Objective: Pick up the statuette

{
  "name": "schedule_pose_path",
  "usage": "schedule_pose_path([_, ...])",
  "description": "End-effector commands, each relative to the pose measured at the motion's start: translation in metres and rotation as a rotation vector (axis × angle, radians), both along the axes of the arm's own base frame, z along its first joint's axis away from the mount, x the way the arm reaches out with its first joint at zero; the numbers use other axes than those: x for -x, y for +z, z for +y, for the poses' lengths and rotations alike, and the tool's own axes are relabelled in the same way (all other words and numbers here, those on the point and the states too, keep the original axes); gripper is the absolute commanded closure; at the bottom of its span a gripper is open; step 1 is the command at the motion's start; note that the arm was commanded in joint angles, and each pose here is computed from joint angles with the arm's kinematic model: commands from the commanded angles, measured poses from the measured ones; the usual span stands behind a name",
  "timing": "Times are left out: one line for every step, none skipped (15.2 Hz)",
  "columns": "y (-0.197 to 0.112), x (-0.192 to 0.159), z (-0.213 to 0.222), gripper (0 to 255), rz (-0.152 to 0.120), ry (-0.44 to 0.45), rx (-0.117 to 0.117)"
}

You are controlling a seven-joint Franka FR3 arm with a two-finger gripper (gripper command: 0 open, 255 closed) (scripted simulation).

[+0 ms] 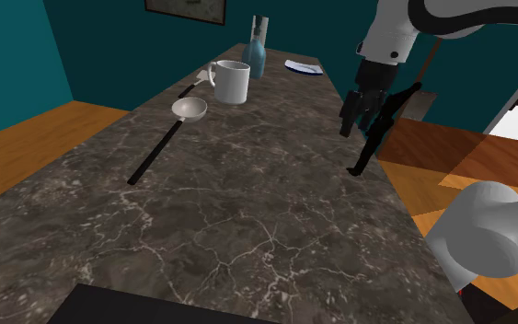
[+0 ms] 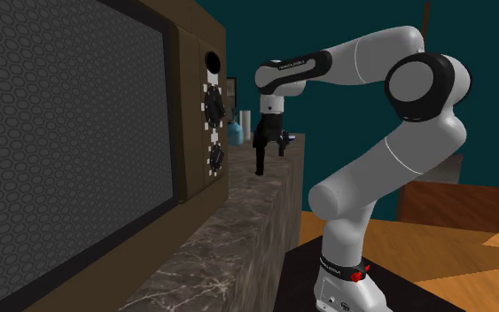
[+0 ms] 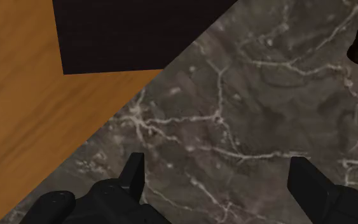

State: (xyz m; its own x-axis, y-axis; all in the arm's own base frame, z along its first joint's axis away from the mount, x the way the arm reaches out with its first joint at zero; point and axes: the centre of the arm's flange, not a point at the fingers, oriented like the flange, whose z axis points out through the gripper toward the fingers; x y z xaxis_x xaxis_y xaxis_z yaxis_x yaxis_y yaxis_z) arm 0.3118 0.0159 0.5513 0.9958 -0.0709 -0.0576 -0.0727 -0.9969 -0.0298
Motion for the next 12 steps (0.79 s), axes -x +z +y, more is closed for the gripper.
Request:
schedule_pose_path([0.000,0.000,0.000,0,0.000,0.000,0.000])
schedule_pose_path([0.010,0.005,0.007,0,0.003,-0.013,0.006])
schedule_pose_path([0.021,0.010,0.014,0,0.006,-0.027,0.012])
schedule_pose_path([0.031,0.015,0.021,0,0.010,-0.040,0.018])
schedule_pose_path([0.041,0.019,0.029,0,0.013,-0.053,0.024])
schedule_pose_path([0.051,0.024,0.036,0,0.016,-0.066,0.031])
schedule_pose_path([0.062,0.028,0.044,0,0.019,-0.080,0.037])
schedule_pose_path([0.072,0.032,0.052,0,0.023,-0.093,0.043])
schedule_pose_path([0.082,0.036,0.059,0,0.026,-0.106,0.049])
schedule_pose_path([0.092,0.040,0.067,0,0.029,-0.119,0.055])
schedule_pose_path([0.102,0.044,0.075,0,0.032,-0.133,0.061])
schedule_pose_path([0.112,0.047,0.084,0,0.036,-0.146,0.067])
